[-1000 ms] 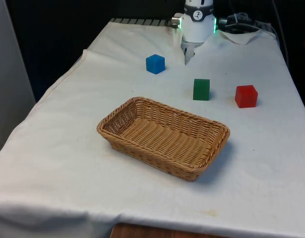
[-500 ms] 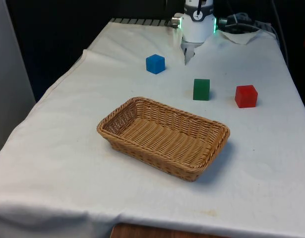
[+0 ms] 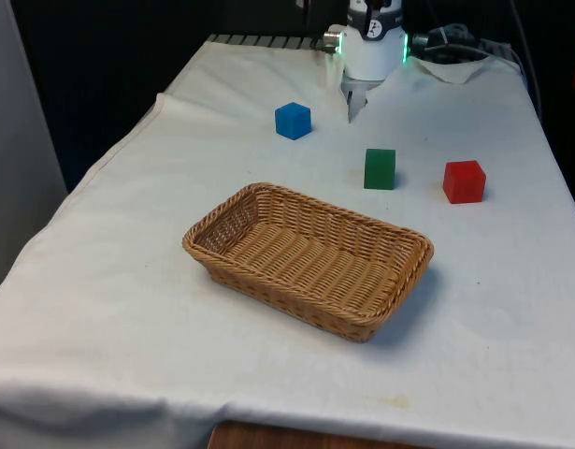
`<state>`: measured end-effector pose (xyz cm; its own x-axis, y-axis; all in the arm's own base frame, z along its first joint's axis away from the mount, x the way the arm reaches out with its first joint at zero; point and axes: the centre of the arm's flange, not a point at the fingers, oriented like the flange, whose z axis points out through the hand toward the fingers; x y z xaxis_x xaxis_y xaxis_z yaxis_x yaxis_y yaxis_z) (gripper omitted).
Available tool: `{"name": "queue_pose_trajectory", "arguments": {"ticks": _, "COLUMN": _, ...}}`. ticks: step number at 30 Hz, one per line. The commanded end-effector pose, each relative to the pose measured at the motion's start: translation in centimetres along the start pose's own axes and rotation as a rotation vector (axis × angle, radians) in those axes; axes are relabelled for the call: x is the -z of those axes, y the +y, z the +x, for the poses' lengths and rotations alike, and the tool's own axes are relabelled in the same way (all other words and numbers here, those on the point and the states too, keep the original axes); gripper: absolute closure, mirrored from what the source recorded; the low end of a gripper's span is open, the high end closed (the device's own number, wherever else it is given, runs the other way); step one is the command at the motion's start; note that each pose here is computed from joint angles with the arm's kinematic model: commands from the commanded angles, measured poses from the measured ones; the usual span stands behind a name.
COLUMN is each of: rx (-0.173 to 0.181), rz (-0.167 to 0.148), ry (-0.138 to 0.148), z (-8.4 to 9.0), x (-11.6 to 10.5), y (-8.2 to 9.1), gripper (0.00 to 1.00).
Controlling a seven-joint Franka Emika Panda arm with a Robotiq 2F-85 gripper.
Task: Pick up exactly two blocks and place them into the basket.
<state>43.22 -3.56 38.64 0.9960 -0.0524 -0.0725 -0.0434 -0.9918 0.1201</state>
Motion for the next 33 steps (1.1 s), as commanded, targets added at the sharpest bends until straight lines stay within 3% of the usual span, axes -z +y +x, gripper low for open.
{"name": "queue_pose_trajectory", "arguments": {"ticks": 1, "rx": -0.003, "rz": -0.003, "ry": 0.019, "z": -0.3, "x": -0.1, "y": 0.2, "gripper": 0.00}}
{"name": "queue_pose_trajectory", "arguments": {"ticks": 6, "rx": -0.005, "rz": 0.015, "ry": 0.038, "z": -1.4, "x": -1.3, "y": 0.6, "gripper": 0.00}}
{"name": "queue_pose_trajectory", "arguments": {"ticks": 7, "rx": -0.003, "rz": 0.014, "ry": 0.022, "z": -1.2, "x": -1.2, "y": 0.5, "gripper": 0.00}}
{"name": "queue_pose_trajectory", "arguments": {"ticks": 9, "rx": -0.007, "rz": 0.026, "ry": 0.046, "z": -1.9, "x": -2.0, "y": 0.7, "gripper": 0.00}}
{"name": "queue_pose_trajectory", "arguments": {"ticks": 13, "rx": -0.014, "rz": 0.042, "ry": 0.056, "z": -2.5, "x": -3.0, "y": 0.9, "gripper": 0.00}}
{"name": "queue_pose_trajectory", "arguments": {"ticks": 14, "rx": -0.012, "rz": 0.038, "ry": 0.040, "z": -2.2, "x": -2.9, "y": 0.8, "gripper": 0.00}}
{"name": "queue_pose_trajectory", "arguments": {"ticks": 15, "rx": -0.014, "rz": 0.046, "ry": 0.059, "z": -2.6, "x": -3.2, "y": 1.0, "gripper": 0.00}}
{"name": "queue_pose_trajectory", "arguments": {"ticks": 17, "rx": -0.016, "rz": 0.059, "ry": 0.065, "z": -3.1, "x": -4.0, "y": 1.3, "gripper": 0.00}}
{"name": "queue_pose_trajectory", "arguments": {"ticks": 24, "rx": -0.019, "rz": 0.097, "ry": 0.081, "z": -4.6, "x": -5.8, "y": 2.2, "gripper": 0.00}}
{"name": "queue_pose_trajectory", "arguments": {"ticks": 25, "rx": -0.017, "rz": 0.086, "ry": 0.067, "z": -4.1, "x": -5.5, "y": 1.9, "gripper": 0.00}}
{"name": "queue_pose_trajectory", "arguments": {"ticks": 26, "rx": -0.019, "rz": 0.097, "ry": 0.081, "z": -4.6, "x": -5.8, "y": 2.2, "gripper": 0.00}}
{"name": "queue_pose_trajectory", "arguments": {"ticks": 33, "rx": -0.019, "rz": 0.132, "ry": 0.093, "z": -6.1, "x": -7.8, "y": 3.5, "gripper": 0.00}}
